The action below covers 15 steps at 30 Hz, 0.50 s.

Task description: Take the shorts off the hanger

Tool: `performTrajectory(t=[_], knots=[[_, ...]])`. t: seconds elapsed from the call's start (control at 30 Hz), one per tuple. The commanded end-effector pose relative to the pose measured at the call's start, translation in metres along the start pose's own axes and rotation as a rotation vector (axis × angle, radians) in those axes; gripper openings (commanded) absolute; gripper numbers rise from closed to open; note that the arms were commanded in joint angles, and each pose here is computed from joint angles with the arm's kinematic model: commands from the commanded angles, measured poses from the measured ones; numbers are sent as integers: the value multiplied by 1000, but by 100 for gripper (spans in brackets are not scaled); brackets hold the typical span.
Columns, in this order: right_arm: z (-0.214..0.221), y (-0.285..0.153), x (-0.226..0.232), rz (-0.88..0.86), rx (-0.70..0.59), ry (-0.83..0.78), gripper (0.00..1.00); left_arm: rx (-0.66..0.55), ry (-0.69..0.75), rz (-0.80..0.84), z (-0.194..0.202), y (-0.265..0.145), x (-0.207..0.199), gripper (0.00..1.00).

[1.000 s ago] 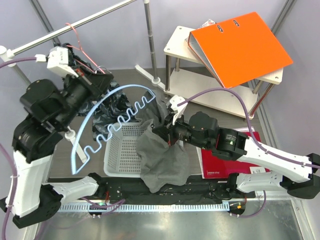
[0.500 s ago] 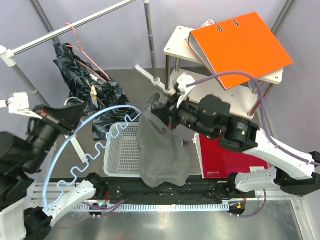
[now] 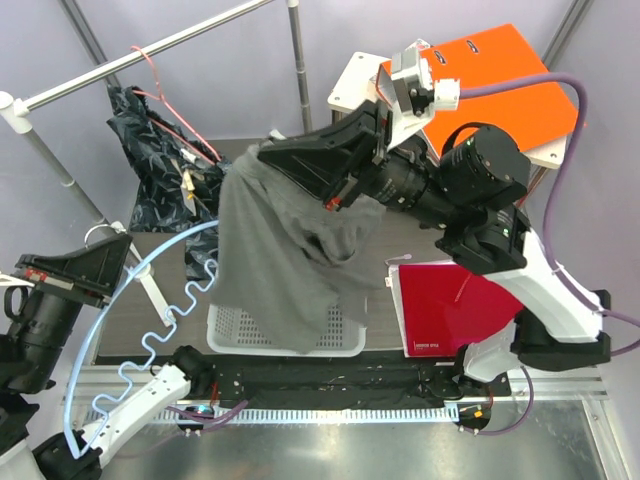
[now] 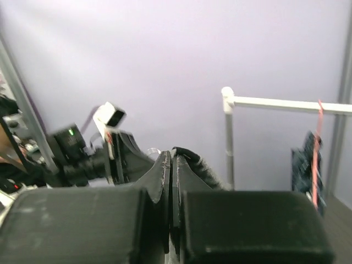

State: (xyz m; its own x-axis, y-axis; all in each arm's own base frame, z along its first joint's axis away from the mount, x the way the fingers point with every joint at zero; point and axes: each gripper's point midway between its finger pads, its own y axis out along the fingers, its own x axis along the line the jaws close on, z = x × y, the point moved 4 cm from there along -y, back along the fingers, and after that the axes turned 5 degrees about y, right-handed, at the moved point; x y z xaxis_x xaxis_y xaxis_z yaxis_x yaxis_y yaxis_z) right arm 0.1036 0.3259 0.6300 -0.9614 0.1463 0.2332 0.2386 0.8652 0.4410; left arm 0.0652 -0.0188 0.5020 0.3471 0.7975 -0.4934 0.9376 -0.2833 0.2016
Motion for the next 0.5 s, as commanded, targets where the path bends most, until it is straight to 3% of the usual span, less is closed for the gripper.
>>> performTrajectory(t=[0.0,0.03,0.23,0.3,0.33,0.47], knots=[[-61,19,38,-215,-249,6,1,-37,32,-57,-4,-1,10,0],[-71,20,40,-223,-277,-6,1,-39,38,-68,-4,-1,12,0],[-17,47,0,-52,-183,-45,1,-21,77,-103,2,5,18,0],[-13,38,-8,5,-171,-50,1,-12,89,-116,5,8,19,0],[17,38,-20,41,-105,-46,1,-3,94,-121,8,12,20,0],[51,11,-45,170,-62,-56,1,20,115,-131,18,25,20,0]])
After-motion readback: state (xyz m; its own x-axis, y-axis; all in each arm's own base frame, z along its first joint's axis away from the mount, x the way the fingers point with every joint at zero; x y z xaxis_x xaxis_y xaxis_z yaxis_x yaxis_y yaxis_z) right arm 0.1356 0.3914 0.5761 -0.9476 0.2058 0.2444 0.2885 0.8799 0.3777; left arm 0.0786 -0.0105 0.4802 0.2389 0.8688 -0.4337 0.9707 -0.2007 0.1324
